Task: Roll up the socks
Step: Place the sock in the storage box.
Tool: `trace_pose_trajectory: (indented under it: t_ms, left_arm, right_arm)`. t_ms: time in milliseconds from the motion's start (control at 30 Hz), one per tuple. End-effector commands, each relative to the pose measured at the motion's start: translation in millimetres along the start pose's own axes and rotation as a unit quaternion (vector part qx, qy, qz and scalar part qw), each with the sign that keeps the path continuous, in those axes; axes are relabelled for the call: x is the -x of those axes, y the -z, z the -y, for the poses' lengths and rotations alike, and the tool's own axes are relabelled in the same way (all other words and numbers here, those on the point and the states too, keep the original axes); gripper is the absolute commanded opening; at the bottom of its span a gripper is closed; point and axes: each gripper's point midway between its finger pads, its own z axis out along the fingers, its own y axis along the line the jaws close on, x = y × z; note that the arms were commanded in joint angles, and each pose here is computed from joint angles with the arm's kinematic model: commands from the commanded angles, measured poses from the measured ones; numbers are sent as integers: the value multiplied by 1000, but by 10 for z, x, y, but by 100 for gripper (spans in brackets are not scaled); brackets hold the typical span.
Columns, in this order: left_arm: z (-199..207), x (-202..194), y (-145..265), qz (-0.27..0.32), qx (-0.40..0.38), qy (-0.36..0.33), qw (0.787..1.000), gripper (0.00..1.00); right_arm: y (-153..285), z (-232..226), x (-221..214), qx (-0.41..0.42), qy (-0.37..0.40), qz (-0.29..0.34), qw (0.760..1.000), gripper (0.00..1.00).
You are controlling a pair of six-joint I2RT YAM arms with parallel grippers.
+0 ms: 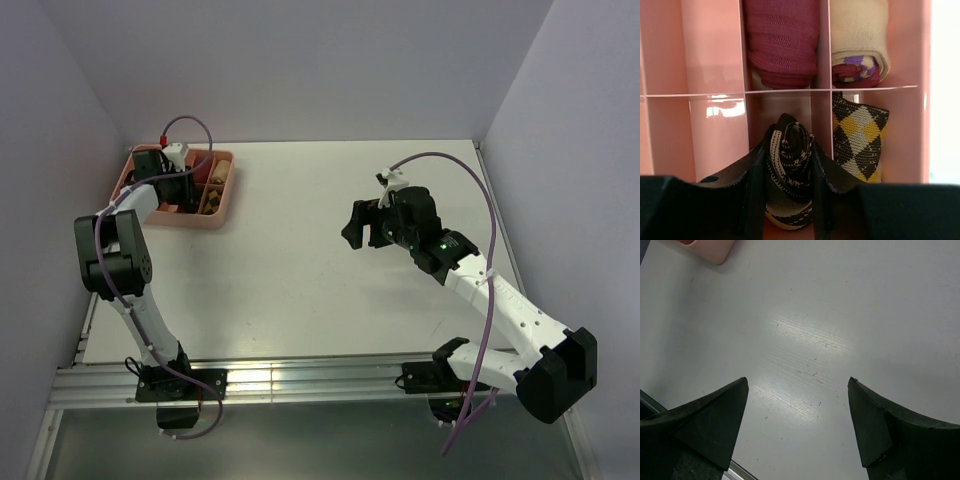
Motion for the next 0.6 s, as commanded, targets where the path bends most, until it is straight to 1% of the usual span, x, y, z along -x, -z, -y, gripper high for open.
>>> trace_pose_trajectory:
  t_ms: [0,67,100,200,300,333,400,433,533,567]
  left_arm:
    - [-63,66,8,-3,8,-15,1000,0]
    - [-55,-29,-42,-24,-1,-8,1000,0]
    - [-48,24,-56,-23,-5,-10,1000,0]
    - [-68,-53,-131,-42,-6,-7,999,1]
    - [-95,-76,-174,-51,-3,-5,999,10]
    - [-98,-112,-191,-57,-3,0,998,16]
    - [-103,-99,-204,-59,-1,0,998,20]
    - [-113,-104,-213,-60,1,1,998,26]
    - [-120,-67,-208,-60,6,8,998,36]
    - [-129,-33,-204,-57,9,9,998,37]
  right_arm:
    - [17,-23,158,2,12,21,1000,87]
    - [17,-4,143,-2,14,17,1000,87]
    - [16,-3,142,-2,14,16,1000,87]
    - [23,-23,165,2,15,18,1000,87]
    - [18,-34,158,6,15,17,1000,87]
    - [8,-31,144,6,15,15,1000,87]
    - [-3,-28,130,5,14,11,1000,87]
    - [-4,-25,119,5,14,10,1000,86]
    - [-11,-32,109,7,13,7,1000,86]
    - [-8,-38,115,9,13,9,1000,86]
